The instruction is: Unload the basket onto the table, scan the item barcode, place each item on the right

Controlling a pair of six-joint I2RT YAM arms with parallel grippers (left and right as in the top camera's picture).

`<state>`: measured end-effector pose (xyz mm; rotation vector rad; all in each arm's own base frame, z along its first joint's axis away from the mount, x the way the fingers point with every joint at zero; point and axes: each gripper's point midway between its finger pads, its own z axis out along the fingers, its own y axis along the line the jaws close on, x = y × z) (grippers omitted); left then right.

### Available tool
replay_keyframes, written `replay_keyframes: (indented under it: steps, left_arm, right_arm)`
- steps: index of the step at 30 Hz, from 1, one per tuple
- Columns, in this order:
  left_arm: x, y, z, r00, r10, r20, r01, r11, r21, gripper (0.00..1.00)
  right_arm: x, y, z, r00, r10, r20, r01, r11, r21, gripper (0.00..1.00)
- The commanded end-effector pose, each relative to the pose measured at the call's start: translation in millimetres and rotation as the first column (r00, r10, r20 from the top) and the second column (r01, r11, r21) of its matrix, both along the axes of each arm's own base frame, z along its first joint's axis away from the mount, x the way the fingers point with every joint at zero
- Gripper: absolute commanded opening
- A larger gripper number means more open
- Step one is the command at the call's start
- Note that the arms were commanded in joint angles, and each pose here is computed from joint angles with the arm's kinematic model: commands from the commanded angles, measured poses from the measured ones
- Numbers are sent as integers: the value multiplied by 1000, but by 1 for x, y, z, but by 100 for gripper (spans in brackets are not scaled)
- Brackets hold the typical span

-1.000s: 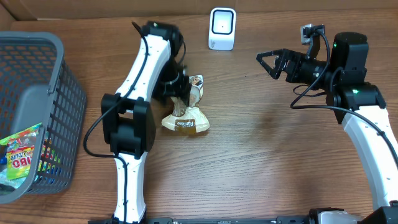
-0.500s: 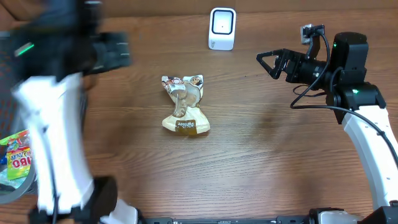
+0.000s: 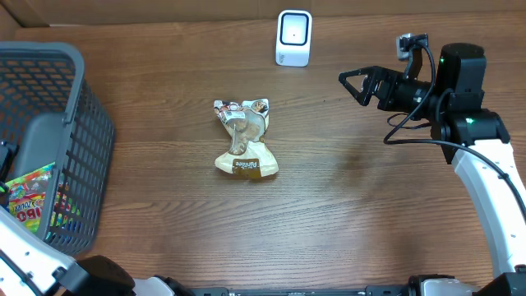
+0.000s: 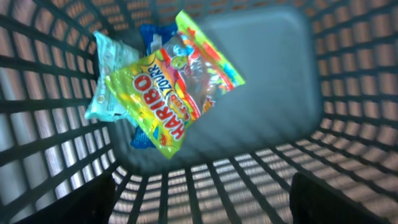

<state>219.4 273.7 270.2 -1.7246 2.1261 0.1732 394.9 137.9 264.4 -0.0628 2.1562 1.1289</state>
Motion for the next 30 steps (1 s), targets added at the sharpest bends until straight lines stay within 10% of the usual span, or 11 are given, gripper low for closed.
replay_keyframes:
  steps: [1, 6, 22, 26, 30]
  left_arm:
    - [-1, 7, -43, 999, 38, -16, -39, 995, -92, 85]
    - [0, 24, -91, 991, 82, -110, -96, 987, -128, 100]
    - [-3, 51, -216, 928, 63, -367, -161, 956, -245, 99]
    - [-4, 50, -226, 922, 54, -384, -165, 950, -263, 86]
    - [-4, 49, -226, 922, 54, -384, -166, 950, -264, 21]
  right_arm:
    - [-2, 3, 17, 998, 26, 51, -26, 1000, 5, 100]
    - [-2, 3, 17, 998, 27, 54, -28, 1000, 3, 100]
    - [-1, 2, 15, 998, 21, 56, -21, 1000, -7, 100]
    - [-1, 2, 15, 998, 21, 56, -21, 1000, -7, 100]
    - [-1, 2, 15, 998, 21, 56, -21, 1000, -7, 100]
